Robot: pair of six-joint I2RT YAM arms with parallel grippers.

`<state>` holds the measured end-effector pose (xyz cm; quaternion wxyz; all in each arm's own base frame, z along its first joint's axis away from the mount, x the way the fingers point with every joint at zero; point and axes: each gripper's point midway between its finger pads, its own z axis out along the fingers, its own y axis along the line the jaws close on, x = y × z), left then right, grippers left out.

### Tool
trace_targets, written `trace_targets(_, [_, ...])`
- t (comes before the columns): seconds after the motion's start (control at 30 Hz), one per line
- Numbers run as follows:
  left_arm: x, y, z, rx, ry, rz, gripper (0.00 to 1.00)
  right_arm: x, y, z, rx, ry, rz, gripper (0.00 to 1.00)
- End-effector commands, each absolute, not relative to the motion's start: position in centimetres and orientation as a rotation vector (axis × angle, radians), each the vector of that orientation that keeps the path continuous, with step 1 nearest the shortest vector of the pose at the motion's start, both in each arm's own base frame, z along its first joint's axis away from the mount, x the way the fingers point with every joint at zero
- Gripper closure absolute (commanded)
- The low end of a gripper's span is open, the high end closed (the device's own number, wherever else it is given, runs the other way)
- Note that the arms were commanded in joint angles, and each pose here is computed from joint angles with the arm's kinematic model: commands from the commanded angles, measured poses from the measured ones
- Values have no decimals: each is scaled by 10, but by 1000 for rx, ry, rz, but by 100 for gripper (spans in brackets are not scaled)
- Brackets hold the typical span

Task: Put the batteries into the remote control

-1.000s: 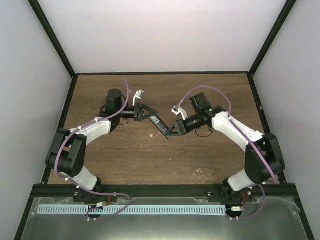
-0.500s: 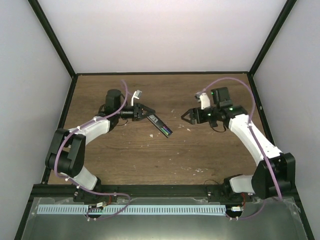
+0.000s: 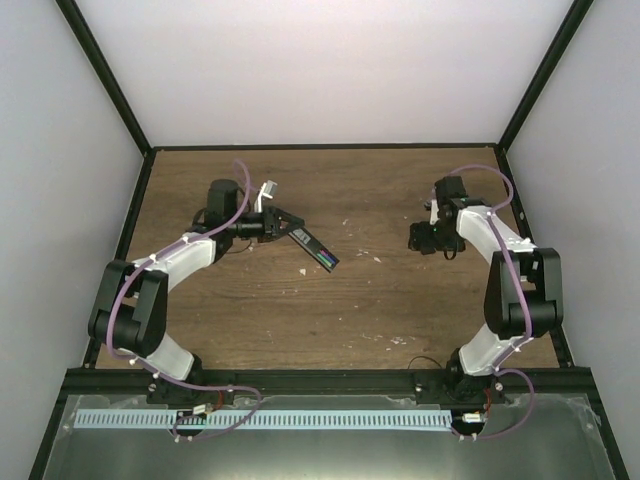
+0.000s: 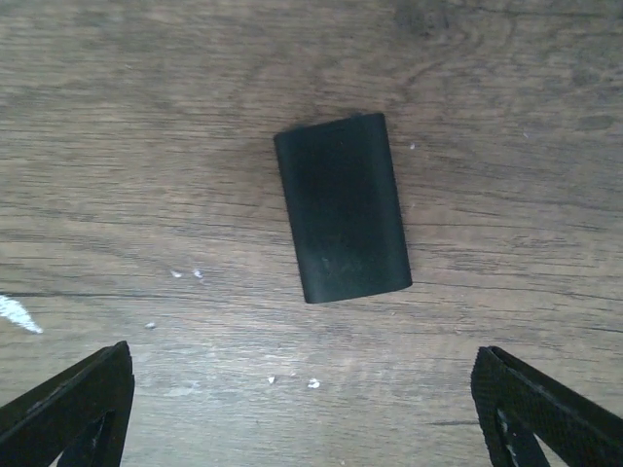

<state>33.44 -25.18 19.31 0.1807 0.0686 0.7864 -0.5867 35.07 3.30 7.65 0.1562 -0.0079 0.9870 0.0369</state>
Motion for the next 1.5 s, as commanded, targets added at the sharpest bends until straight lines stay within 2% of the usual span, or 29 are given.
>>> trace_targets(0.0, [338,-252,207,233,2176,-1637,100,359,18,74,-15,2839,-13,13])
trace_targets(0.2, [340,-253,206,242,2179,-1639,100,361,17,45,0,2892,-12,11])
trace_targets(0.6, [347,-255,207,253,2181,-1651,100,370,18,25,12,2881,43,13])
trace_targets(0.8, [353,-255,211,255,2169,-1653,100,365,16,13,29,2909,83,23])
trace_targets(1.1, [355,-251,218,257,2152,-1653,100,350,20,0,29,2955,130,49])
trace_targets(1.47, [350,-241,215,218,2142,-1643,100,333,28,-1,5,2957,184,65])
